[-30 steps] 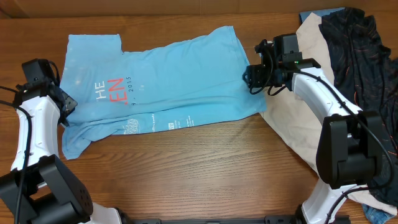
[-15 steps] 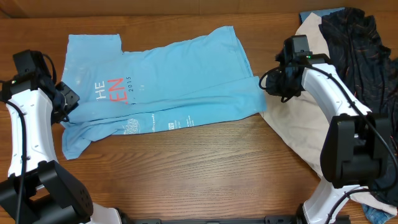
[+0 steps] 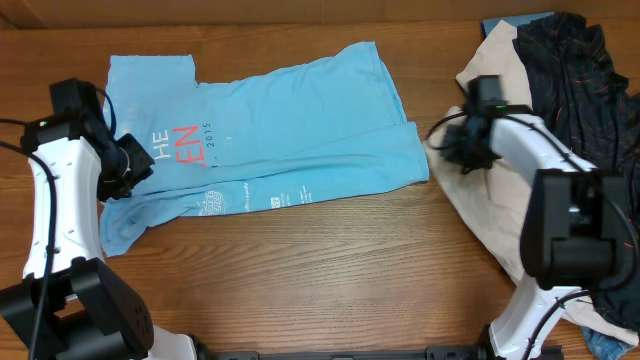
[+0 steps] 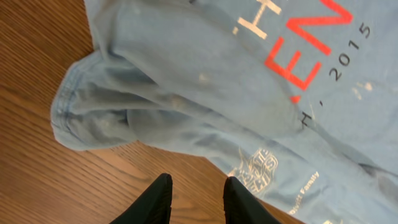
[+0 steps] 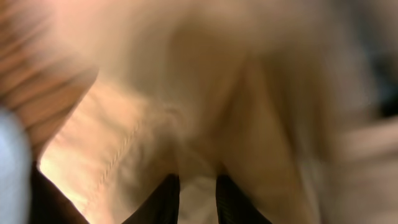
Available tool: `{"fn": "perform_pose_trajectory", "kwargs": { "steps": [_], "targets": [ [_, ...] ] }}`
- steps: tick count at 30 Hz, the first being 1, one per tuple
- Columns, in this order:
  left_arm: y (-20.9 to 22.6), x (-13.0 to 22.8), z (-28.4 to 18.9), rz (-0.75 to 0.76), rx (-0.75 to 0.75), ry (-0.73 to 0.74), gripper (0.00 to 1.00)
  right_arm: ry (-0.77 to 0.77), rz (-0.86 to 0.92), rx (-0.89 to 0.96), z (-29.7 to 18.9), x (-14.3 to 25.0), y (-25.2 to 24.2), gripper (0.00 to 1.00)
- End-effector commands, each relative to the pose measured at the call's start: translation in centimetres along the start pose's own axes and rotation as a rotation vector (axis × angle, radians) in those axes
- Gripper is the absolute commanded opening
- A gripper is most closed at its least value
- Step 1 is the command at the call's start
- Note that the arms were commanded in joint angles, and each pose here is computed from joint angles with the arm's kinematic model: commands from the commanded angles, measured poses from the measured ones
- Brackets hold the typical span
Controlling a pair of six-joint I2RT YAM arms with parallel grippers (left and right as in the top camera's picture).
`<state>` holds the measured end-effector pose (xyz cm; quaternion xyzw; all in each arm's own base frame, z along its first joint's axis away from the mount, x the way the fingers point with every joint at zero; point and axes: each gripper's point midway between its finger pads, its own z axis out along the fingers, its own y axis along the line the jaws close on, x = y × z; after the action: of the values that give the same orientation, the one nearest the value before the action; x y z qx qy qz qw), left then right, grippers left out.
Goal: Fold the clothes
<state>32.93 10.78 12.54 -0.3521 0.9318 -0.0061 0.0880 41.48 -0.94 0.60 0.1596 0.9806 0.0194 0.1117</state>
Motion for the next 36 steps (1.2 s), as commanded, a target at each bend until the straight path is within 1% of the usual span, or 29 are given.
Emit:
{"fn": "perform_pose_trajectory", "kwargs": {
  "steps": [1,3,5,8,10,12,14,17,19,21,23,28,29,30,33,34,36],
  "targets": [
    [-1.0,0.2,-1.2,0.057,0.025,-0.017,0.32,-0.070,0.153,0.098,-0.7,-3.4,-6.8,0.24],
    [-0.9,0.6,-1.2,0.060,0.018,-0.001,0.32,-0.081,0.207,0.095,-1.1,-4.1,-9.0,0.25],
    [-0.7,1.0,-1.1,0.068,0.009,0.016,0.33,-0.065,0.239,0.065,-1.2,-4.0,-10.2,0.27],
    [0.1,1.7,-1.0,0.073,-0.031,0.041,0.33,-0.029,0.257,0.002,-1.4,-3.4,-10.3,0.30],
    [0.7,2.2,-0.7,0.070,-0.054,0.057,0.36,-0.023,0.223,-0.050,-1.8,-3.4,-9.3,0.31],
    [1.2,2.8,0.0,0.068,-0.074,0.076,0.37,-0.037,0.205,-0.101,-3.2,-4.0,-8.1,0.31],
    [1.7,3.7,0.8,0.063,-0.096,0.103,0.37,-0.073,0.183,-0.127,-5.5,-5.1,-6.9,0.32],
    [3.0,4.9,2.2,0.053,-0.146,0.132,0.37,-0.143,0.099,-0.145,-9.8,-6.6,-4.9,0.36],
    [4.2,5.5,2.9,0.029,-0.210,0.137,0.37,-0.169,0.033,-0.160,-12.4,-6.8,-3.0,0.38],
    [5.5,6.2,3.5,-0.005,-0.273,0.140,0.36,-0.158,-0.041,-0.171,-13.5,-6.0,-1.0,0.39],
    [5.9,6.9,4.2,-0.019,-0.288,0.152,0.36,-0.117,-0.085,-0.175,-13.3,-4.7,0.6,0.38],
    [6.9,9.1,6.2,-0.021,-0.309,0.199,0.37,-0.002,-0.179,-0.187,-10.1,-0.8,4.3,0.39],
    [7.1,9.5,6.6,-0.020,-0.311,0.204,0.37,0.011,-0.199,-0.181,-9.4,-0.1,4.8,0.40],
    [7.3,9.9,7.0,-0.020,-0.313,0.208,0.37,0.020,-0.214,-0.166,-8.7,0.6,5.1,0.45],
    [7.7,10.6,7.7,-0.018,-0.323,0.218,0.38,0.030,-0.228,-0.116,-6.7,1.9,4.8,0.54],
    [7.9,10.7,7.7,-0.016,-0.334,0.219,0.37,0.042,-0.228,-0.111,-6.1,2.5,4.6,0.56],
    [8.4,10.7,7.7,-0.012,-0.358,0.212,0.38,0.067,-0.211,-0.105,-5.2,3.5,4.2,0.56]
  ]
}}
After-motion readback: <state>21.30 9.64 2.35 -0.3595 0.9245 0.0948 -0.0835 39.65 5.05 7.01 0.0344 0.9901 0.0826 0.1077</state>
